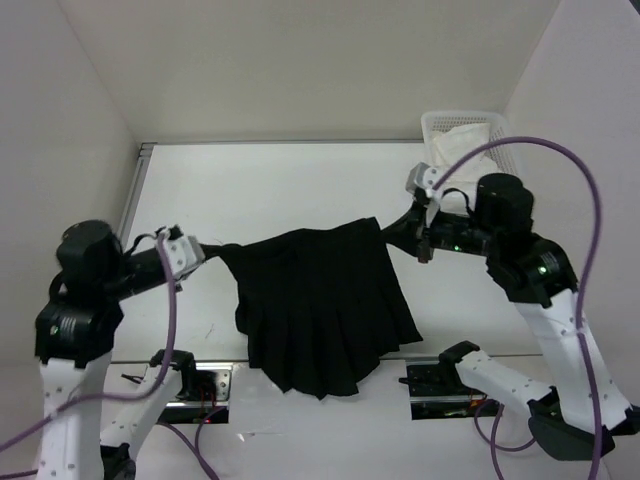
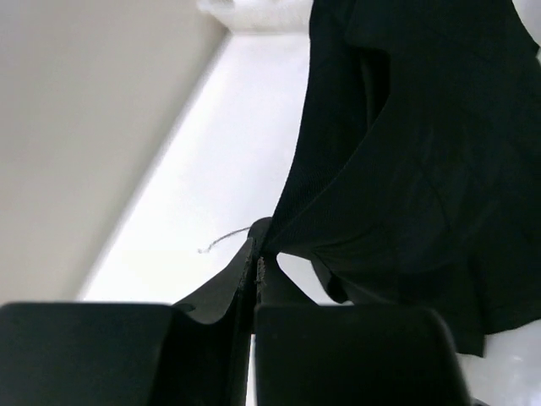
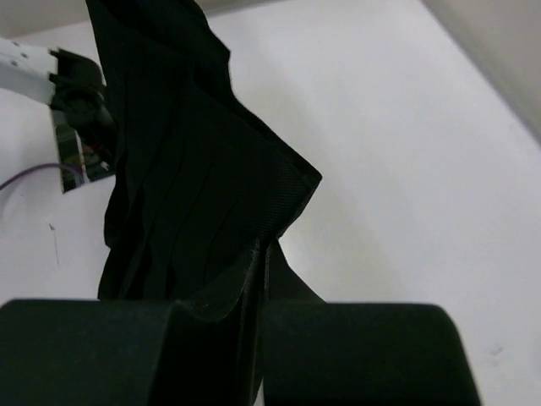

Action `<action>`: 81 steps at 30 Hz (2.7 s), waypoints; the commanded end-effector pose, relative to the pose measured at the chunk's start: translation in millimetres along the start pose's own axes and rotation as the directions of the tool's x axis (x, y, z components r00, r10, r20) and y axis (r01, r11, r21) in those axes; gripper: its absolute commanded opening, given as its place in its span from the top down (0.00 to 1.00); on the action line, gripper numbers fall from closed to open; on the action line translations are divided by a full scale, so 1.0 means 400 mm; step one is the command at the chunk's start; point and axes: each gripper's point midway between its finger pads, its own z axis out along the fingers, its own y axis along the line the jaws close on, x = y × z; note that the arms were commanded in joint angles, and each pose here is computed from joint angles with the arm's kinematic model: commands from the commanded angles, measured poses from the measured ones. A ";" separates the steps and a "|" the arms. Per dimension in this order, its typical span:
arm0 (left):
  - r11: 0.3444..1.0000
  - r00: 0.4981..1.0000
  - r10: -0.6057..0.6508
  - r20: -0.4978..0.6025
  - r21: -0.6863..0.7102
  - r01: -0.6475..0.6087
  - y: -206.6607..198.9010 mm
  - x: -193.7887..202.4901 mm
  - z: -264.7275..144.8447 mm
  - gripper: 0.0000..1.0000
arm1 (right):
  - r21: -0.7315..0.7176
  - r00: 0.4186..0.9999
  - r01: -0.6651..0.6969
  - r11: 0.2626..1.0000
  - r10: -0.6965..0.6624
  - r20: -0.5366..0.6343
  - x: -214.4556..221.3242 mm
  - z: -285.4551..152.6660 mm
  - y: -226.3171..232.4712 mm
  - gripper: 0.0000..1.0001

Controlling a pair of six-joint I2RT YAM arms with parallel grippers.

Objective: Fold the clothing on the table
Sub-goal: Flatten the skirt out

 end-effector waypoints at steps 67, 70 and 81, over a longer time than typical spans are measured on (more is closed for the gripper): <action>0.543 0.341 -0.679 -0.650 -0.131 0.829 0.031 0.754 0.433 0.00 | 0.474 0.921 -0.045 0.879 0.220 -0.322 0.363 0.329 -0.422 0.13; 0.489 0.284 -0.691 -0.665 -0.141 0.861 0.008 0.797 0.456 0.00 | 0.471 0.913 -0.048 0.881 0.230 -0.337 0.385 0.329 -0.416 0.13; 0.375 0.171 -0.670 -0.722 -0.131 0.917 -0.073 0.856 0.458 0.00 | 0.465 0.920 -0.044 0.884 0.218 -0.327 0.391 0.347 -0.417 0.13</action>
